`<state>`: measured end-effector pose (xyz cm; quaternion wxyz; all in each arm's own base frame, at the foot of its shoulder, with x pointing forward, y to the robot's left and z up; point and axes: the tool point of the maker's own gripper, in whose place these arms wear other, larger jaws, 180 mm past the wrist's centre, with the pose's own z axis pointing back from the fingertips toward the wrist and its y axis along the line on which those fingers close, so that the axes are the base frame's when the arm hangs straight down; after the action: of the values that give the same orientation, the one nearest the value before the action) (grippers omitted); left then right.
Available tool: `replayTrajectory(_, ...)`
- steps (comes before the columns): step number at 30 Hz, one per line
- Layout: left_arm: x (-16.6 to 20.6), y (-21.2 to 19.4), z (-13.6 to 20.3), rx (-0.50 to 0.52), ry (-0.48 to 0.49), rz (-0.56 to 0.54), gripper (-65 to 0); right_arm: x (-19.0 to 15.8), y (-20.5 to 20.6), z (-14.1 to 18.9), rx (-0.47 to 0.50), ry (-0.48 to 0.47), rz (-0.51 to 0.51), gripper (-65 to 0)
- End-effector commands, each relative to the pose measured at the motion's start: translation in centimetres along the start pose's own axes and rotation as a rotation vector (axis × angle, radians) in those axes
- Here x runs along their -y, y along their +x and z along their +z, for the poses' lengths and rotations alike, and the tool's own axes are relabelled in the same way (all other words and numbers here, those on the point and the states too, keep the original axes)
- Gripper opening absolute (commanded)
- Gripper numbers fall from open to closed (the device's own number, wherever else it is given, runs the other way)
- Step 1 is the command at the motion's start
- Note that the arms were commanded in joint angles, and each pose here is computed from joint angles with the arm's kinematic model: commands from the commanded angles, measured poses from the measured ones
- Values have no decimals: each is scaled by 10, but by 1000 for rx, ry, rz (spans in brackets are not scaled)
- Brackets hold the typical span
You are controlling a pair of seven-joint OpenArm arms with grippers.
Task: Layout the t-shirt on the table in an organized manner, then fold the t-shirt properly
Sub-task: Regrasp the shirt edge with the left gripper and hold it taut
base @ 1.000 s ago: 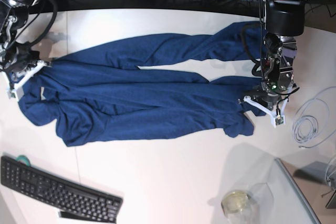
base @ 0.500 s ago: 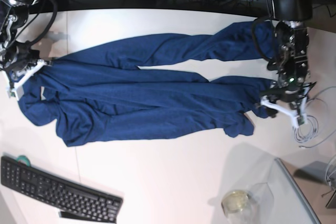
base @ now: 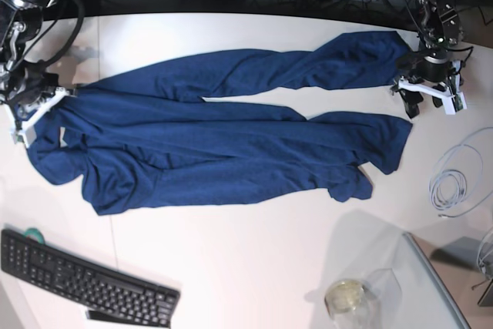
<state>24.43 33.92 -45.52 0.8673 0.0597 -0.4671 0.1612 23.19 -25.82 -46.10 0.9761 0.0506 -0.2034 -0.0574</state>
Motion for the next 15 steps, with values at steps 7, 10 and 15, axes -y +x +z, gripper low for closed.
replayTrajectory(7,6,17,-20,85,-13,59,-253,-15,18,0,36,26,60,-648)
replayTrajectory(10,11,13,-29,68,-16,81,-253,-15,17,0,37,26,54,-648)
replayTrajectory(15,16,12,-43,54,-17,117,-253,-14,18,0,43,26,52,-648)
